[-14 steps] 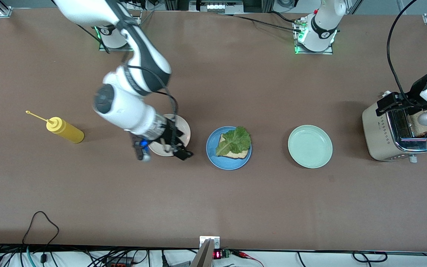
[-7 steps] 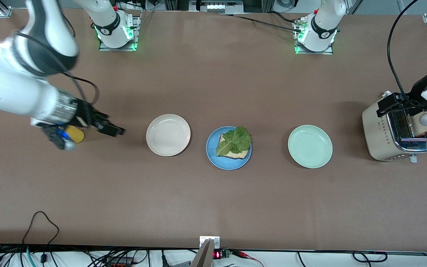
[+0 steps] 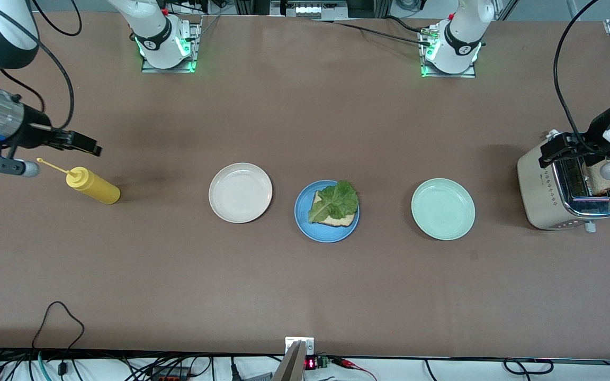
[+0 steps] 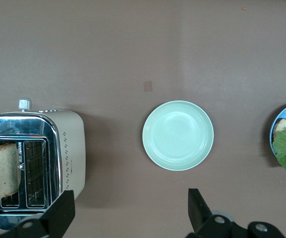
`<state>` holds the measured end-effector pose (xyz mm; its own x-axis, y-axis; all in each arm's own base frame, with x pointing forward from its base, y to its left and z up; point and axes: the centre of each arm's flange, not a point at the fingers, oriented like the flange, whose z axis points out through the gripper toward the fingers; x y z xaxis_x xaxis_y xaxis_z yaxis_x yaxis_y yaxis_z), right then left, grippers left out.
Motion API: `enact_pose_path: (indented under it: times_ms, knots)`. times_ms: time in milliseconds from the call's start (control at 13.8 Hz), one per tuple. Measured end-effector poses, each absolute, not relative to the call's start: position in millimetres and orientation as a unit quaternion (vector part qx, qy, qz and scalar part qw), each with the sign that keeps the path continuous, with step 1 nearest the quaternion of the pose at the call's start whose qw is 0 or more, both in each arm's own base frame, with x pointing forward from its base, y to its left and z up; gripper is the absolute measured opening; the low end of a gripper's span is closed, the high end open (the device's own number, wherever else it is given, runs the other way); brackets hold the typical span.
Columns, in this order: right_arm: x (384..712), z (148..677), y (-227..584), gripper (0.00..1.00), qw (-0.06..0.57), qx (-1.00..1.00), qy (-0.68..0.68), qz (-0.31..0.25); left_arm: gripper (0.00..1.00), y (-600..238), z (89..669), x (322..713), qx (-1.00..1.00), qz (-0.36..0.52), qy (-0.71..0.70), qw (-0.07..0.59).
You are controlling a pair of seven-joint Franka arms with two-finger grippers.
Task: Make sandwich in blue plate with both arms
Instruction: 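Withdraw the right gripper back beside the mustard bottle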
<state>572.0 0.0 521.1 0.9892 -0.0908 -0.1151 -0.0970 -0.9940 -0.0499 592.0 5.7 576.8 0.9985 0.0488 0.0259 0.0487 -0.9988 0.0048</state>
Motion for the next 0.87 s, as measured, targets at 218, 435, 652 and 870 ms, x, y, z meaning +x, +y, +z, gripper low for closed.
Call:
enact_pose_path:
  times_ms: [218, 435, 652, 870]
  knots:
    - [569.7, 517.7, -26.0, 1.0, 0.01, -0.998, -0.023, 0.059, 1.0, 6.7, 576.8, 591.9, 1.0, 0.013, 0.025, 0.002]
    - [563.0, 503.2, -64.1, 1.0, 0.018, -0.992, -0.103, 0.069, 1.0, 4.9, 576.8, 592.0, 1.0, 0.013, 0.024, 0.002]
    - [556.5, 484.5, -107.9, 1.0, 0.028, -0.974, -0.219, 0.056, 1.0, 3.2, 576.8, 592.0, 1.0, 0.013, 0.022, 0.002]
    - [546.1, 460.5, -146.7, 1.0, 0.043, -0.943, -0.327, 0.038, 1.0, 6.4, 576.5, 592.2, 1.0, 0.013, 0.026, -0.002]
